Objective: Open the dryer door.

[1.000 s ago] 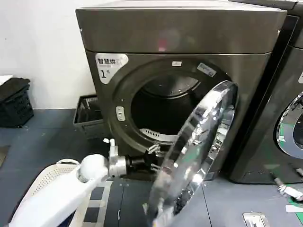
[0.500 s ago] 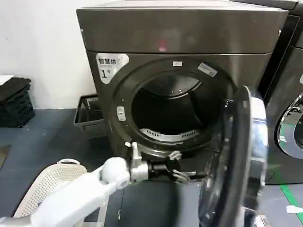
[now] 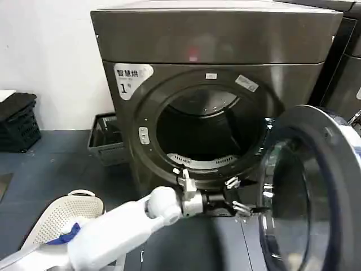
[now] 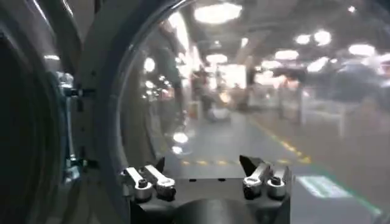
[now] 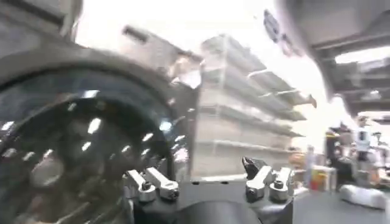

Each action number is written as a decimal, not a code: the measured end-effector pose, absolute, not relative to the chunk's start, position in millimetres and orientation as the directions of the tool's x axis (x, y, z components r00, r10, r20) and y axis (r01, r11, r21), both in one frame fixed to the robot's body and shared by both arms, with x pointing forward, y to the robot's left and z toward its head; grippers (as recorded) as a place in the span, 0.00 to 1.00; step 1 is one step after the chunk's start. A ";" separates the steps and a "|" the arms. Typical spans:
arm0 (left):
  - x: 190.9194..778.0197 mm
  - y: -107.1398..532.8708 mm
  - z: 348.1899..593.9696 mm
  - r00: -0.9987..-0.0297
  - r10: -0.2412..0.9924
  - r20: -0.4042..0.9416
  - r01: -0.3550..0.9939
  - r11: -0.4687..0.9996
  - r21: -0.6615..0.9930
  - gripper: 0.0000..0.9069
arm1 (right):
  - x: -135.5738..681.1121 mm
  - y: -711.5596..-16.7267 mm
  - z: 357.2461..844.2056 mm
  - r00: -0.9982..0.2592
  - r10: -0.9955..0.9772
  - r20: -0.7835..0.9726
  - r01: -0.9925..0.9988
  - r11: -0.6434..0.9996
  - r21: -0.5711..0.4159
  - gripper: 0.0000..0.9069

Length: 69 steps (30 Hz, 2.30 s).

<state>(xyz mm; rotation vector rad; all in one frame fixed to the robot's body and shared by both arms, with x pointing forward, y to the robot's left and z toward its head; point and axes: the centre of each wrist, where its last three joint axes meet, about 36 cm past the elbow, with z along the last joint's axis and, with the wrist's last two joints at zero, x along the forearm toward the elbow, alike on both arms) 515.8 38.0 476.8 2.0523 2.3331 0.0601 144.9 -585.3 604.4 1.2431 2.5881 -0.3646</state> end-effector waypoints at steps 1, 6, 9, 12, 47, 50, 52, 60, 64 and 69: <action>516.4 33.4 476.5 -0.127 0.992 0.007 0.991 0.127 0.046 1.00 | 141.2 -586.0 607.0 -0.598 0.727 -0.337 0.793 0.598 -0.116 1.00; 517.7 9.0 477.8 -0.119 0.993 0.011 0.992 0.118 0.048 1.00 | 128.2 -583.4 621.3 -0.537 0.754 -0.378 0.829 0.555 -0.071 1.00; 518.6 -3.3 478.3 -0.115 0.993 0.019 0.991 0.114 0.063 1.00 | 124.3 -581.8 632.9 -0.524 0.755 -0.394 0.833 0.551 -0.051 1.00; 518.2 -16.4 477.9 -0.108 0.994 0.024 0.991 0.106 0.081 1.00 | 118.0 -582.9 640.1 -0.516 0.757 -0.401 0.839 0.542 -0.058 1.00; 534.2 -8.0 462.2 -0.182 0.925 -0.335 0.941 0.263 0.212 1.00 | 107.4 -593.0 648.9 -0.507 0.763 -0.400 0.848 0.524 -0.076 1.00; 534.0 14.4 461.7 -0.201 0.922 -0.332 0.933 0.284 0.222 1.00 | 105.5 -594.0 652.5 -0.502 0.762 -0.410 0.852 0.517 -0.083 1.00; 533.5 29.2 463.6 -0.210 0.921 -0.329 0.928 0.294 0.230 1.00 | 103.2 -595.2 655.5 -0.491 0.764 -0.419 0.860 0.500 -0.097 1.00; 528.7 97.1 480.3 -0.248 0.930 -0.271 0.910 0.320 0.265 1.00 | 94.5 -597.5 665.3 -0.458 0.759 -0.463 0.880 0.459 -0.117 1.00; 523.4 146.0 488.2 -0.290 0.938 -0.192 0.898 0.336 0.284 1.00 | 90.6 -597.2 670.8 -0.437 0.756 -0.487 0.891 0.437 -0.122 1.00; 514.7 212.9 500.2 -0.384 0.921 -0.061 0.863 0.381 0.330 1.00 | 85.4 -597.5 677.2 -0.401 0.756 -0.517 0.912 0.385 -0.143 1.00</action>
